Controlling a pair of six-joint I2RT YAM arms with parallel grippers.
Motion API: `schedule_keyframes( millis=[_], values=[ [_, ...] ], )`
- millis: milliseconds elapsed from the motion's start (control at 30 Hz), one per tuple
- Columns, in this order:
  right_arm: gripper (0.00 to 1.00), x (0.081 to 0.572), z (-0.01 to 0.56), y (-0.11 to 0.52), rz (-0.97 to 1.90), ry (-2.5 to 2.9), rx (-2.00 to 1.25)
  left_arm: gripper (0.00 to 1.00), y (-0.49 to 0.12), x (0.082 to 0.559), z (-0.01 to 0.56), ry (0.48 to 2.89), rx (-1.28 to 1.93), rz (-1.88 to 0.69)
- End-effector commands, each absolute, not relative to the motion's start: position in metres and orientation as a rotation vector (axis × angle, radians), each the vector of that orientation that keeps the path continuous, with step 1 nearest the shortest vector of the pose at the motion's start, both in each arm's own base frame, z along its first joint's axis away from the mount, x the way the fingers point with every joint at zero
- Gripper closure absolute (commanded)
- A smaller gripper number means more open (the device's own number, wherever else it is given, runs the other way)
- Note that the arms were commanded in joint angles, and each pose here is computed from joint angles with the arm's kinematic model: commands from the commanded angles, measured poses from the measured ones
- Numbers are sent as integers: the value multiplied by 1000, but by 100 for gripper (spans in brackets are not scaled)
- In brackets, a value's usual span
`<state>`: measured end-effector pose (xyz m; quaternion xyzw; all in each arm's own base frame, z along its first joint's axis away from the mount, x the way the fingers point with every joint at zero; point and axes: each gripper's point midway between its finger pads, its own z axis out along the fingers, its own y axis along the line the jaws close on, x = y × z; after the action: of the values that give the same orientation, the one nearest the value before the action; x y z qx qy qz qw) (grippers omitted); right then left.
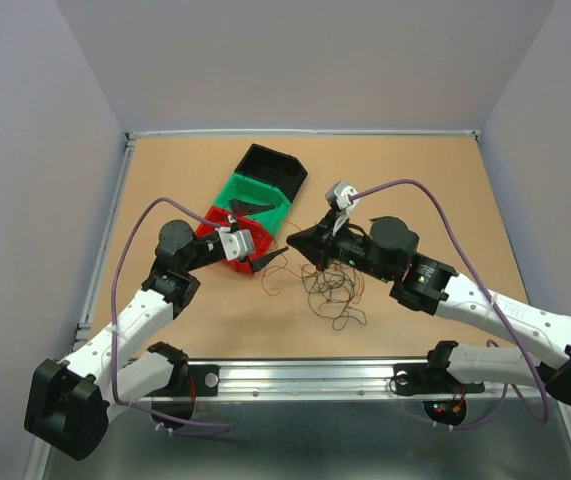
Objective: Untangle the cables
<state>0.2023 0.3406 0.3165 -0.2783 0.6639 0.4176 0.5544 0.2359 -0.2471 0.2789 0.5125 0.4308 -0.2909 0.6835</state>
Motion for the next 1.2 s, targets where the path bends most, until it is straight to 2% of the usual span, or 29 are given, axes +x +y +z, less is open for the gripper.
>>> schedule_keyframes(
  millis=[0, 233, 433, 933, 1033, 1067, 1100, 1133, 1167],
  values=[
    [96, 200, 360, 338, 992, 1452, -663, 1, -244, 242, 307, 937, 1127, -598],
    [96, 212, 353, 333, 915, 1473, -636, 1, -243, 235, 318, 974, 1149, -647],
    [96, 224, 352, 328, 846, 1483, -596, 1, -252, 222, 303, 982, 1273, -734],
    [96, 220, 366, 339, 896, 1453, -633, 1, -268, 254, 266, 1135, 1290, -810],
    [96, 220, 365, 339, 901, 1457, -629, 40, -268, 260, 264, 1148, 1284, -798],
    [96, 218, 363, 338, 904, 1459, -629, 69, -268, 261, 265, 1156, 1276, -792],
    [96, 217, 356, 335, 906, 1476, -621, 82, -267, 264, 267, 1155, 1263, -774],
    [96, 218, 353, 332, 904, 1491, -592, 100, -266, 264, 266, 1169, 1248, -776],
    [94, 217, 342, 326, 894, 1509, -577, 100, -264, 267, 272, 1157, 1224, -751]
  ],
)
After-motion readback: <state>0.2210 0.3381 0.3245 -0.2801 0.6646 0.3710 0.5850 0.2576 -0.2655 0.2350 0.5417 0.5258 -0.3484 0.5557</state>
